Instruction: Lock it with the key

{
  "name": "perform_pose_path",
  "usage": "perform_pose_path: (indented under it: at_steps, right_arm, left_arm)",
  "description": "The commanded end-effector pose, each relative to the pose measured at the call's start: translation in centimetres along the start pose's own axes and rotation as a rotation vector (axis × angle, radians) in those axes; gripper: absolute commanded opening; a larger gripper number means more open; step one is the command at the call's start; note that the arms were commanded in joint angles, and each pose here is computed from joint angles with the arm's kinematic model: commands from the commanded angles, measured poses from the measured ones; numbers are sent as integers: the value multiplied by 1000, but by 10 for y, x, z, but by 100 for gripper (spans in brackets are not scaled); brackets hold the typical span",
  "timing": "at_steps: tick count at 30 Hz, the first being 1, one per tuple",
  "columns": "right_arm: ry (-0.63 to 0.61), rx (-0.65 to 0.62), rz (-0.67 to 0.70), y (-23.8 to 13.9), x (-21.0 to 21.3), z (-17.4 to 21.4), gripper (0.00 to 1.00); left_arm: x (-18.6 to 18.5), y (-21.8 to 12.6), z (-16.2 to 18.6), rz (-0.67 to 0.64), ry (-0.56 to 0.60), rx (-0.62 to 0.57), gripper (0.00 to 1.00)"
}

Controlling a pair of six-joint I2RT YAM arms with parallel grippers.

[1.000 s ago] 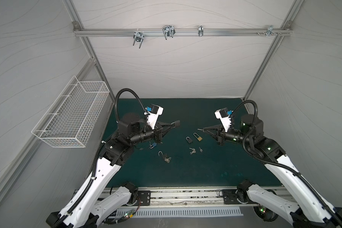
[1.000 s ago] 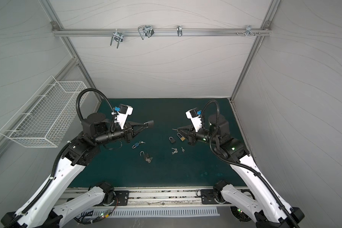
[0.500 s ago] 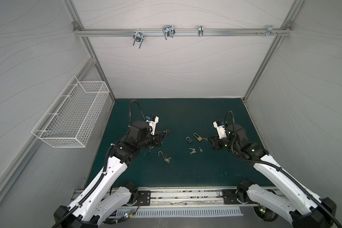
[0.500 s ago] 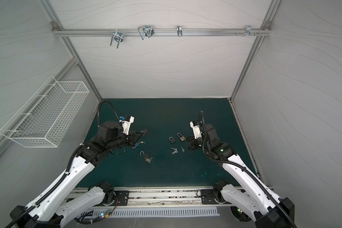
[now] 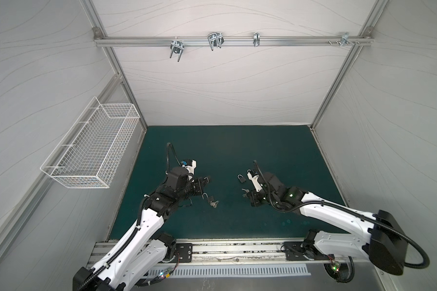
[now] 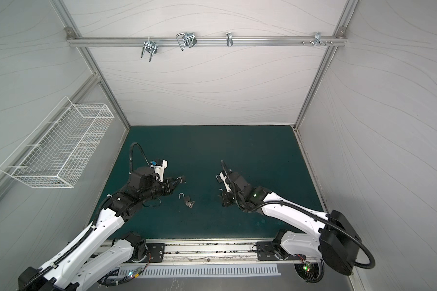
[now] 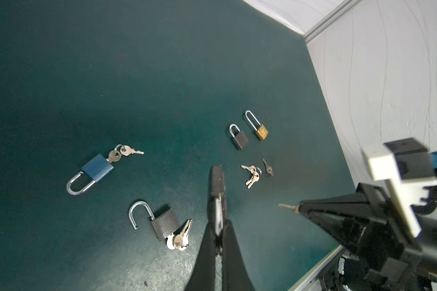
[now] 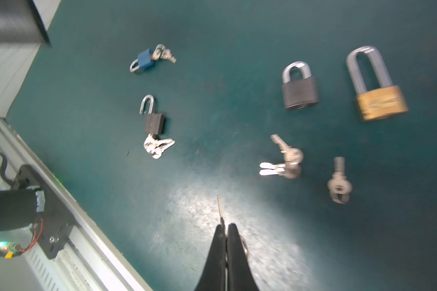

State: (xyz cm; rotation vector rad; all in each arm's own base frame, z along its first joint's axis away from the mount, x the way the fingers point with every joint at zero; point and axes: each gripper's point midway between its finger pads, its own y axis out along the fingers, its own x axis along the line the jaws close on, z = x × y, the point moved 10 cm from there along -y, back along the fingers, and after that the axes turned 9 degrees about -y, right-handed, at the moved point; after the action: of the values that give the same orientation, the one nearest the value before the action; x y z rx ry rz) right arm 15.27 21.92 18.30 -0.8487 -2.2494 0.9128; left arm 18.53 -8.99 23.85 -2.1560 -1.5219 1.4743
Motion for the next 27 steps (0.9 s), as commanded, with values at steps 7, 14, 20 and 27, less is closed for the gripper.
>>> perform_pose_path:
  at_steps: [7, 14, 20, 27]
  right_arm:
    - [225, -35, -31, 42, 12, -7, 0]
    - [353, -49, -6, 65, 4, -13, 0]
    - [404, -72, -39, 79, 2, -20, 0]
    - [461, -62, -20, 90, -11, -20, 0]
  left_arm:
    - [3, -11, -16, 54, -86, -75, 0]
    - [-1, -6, -19, 78, -74, -44, 0]
    - [-4, -8, -20, 94, -58, -30, 0]
    - [-7, -7, -21, 109, -61, -14, 0]
